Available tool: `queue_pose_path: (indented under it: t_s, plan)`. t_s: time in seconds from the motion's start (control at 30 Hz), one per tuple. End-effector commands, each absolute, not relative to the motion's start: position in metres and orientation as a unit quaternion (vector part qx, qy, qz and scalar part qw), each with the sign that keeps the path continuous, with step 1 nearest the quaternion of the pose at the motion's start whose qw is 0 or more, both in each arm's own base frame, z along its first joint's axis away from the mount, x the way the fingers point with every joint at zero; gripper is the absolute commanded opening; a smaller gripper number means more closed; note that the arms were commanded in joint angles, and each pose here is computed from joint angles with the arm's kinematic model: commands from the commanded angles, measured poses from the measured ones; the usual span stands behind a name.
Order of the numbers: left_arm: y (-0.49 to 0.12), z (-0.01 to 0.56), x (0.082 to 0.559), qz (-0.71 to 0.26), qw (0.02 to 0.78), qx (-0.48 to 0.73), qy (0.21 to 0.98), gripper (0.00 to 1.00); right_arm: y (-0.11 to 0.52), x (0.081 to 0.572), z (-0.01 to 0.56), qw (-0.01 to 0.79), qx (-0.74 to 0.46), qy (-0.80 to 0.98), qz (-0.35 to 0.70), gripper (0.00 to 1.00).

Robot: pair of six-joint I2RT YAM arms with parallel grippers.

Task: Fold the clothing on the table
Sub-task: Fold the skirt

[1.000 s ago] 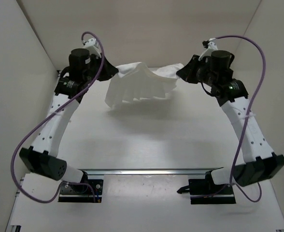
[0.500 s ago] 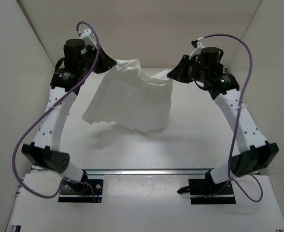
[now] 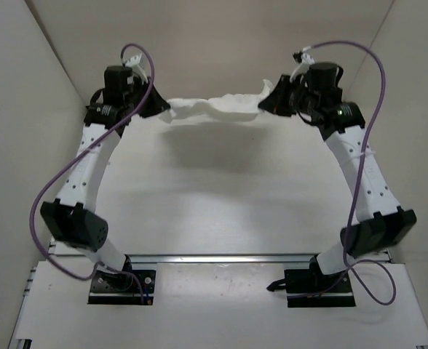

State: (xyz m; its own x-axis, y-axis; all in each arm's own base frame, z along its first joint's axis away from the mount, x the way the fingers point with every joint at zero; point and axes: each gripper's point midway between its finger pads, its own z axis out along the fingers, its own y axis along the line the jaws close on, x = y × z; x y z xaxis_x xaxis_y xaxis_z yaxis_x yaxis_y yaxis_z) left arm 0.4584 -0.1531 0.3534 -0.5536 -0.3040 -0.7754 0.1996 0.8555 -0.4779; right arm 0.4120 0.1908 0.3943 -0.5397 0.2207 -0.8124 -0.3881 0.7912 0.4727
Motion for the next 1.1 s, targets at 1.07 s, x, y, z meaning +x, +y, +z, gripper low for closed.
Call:
queue_pose_path:
  t_s: [1.07]
  plan:
    - [-0.149,0.103,0.134,-0.317,0.248,-0.037,0.915,0.00,0.145,0.115,0.118,0.227,0.053,0.913,0.334,0.00]
